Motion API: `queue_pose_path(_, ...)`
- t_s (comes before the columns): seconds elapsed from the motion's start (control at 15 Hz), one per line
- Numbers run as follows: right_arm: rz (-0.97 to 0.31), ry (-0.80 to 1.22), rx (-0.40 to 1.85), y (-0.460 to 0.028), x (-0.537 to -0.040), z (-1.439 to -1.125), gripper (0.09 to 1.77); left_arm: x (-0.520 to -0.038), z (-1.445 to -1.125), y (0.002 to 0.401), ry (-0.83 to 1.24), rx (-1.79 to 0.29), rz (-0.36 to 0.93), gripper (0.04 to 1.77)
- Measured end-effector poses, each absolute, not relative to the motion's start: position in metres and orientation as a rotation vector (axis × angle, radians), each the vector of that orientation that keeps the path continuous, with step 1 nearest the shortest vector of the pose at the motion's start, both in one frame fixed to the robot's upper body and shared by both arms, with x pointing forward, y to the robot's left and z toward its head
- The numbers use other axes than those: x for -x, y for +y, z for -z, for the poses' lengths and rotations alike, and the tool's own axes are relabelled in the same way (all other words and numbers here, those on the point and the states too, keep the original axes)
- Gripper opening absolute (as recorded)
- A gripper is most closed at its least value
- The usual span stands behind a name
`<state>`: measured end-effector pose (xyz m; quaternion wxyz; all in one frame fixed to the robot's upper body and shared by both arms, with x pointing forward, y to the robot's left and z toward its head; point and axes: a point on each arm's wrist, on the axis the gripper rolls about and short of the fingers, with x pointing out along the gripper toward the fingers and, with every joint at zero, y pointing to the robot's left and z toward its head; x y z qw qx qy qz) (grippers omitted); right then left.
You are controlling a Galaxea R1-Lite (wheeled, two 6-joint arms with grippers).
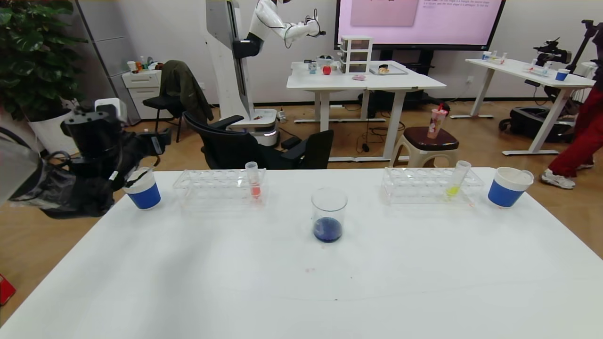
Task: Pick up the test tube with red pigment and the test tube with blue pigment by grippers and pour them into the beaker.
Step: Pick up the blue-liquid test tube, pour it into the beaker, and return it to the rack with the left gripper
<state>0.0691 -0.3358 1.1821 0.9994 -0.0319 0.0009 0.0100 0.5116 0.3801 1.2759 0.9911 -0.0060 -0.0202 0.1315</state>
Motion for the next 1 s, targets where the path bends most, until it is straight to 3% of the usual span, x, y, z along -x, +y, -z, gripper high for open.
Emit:
queue_pose_path(0.47,-0.020,0.001,0.064,-0.336,-0.069,-1.182,1.74,-0.456,-1.348,0.319,-0.082,0.006,-0.113,1.75)
queue_pose_path(0.73,-0.020,0.002,0.063,-0.336,-0.069,-1.182,1.74,-0.383,-1.384,0.313,-0.081,-0.043,-0.082,1.75)
queue_pose_path(1.0,-0.019,0.002,0.064,-0.336,-0.069,-1.182,1.74,-0.295,-1.395,0.320,-0.067,-0.100,-0.084,1.75)
